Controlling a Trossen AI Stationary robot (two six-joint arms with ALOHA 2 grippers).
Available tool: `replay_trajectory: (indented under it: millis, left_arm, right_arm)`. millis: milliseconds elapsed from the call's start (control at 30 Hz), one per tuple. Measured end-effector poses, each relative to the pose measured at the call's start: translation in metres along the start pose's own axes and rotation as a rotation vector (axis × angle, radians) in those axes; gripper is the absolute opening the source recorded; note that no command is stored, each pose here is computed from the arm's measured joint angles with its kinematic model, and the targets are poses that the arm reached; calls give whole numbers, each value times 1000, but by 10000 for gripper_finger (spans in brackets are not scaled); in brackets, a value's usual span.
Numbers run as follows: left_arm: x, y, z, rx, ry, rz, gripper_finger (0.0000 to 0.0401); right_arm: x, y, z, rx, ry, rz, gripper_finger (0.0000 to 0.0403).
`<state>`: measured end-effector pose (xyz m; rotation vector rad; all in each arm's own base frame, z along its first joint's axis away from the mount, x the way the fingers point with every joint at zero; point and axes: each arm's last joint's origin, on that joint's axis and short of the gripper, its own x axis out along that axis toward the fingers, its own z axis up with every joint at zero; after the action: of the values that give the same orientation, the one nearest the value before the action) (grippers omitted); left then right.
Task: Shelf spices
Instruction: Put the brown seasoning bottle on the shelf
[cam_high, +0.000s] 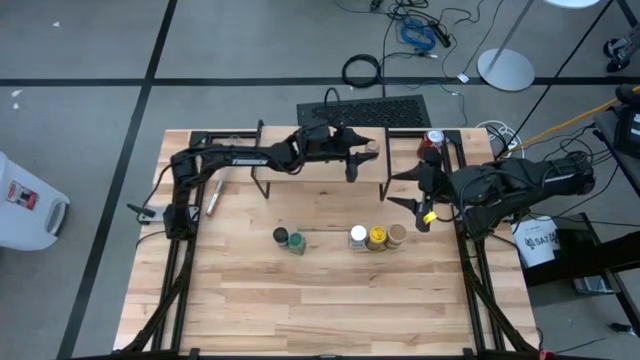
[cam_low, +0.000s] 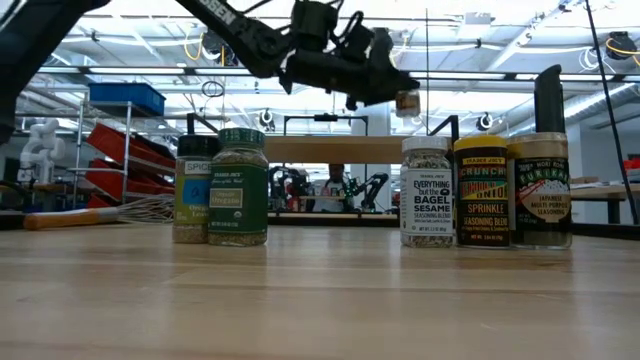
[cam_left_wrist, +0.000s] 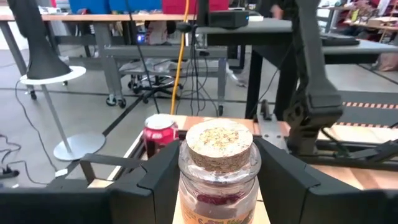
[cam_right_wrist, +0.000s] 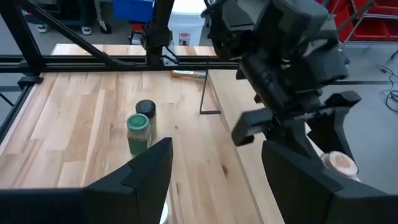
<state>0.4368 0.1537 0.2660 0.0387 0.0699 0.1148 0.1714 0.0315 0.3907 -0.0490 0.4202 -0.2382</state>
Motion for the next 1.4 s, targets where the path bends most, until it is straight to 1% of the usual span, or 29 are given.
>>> replay_trajectory:
  millis: [200, 467, 633, 933, 1200, 1400]
  left_arm:
    - [9, 5, -11, -6, 23, 5, 183]
    - [17, 6, -21, -8, 33, 2, 183]
    - [17, 6, -22, -16, 37, 2, 183]
    - [17, 8, -22, -89, 41, 5, 183]
    - [17, 9, -23, -84, 46, 8, 183]
    - [21, 11, -35, -87, 63, 15, 183]
  right_arm:
    - [2, 1, -1, -6, 12, -1, 235]
    - [8, 4, -1, -14, 27, -1, 235]
    - [11, 5, -2, -25, 36, -1, 235]
    - [11, 6, 1, -28, 15, 1, 235]
    - [11, 6, 1, -31, 9, 2, 235]
    - [11, 6, 1, -31, 9, 2, 235]
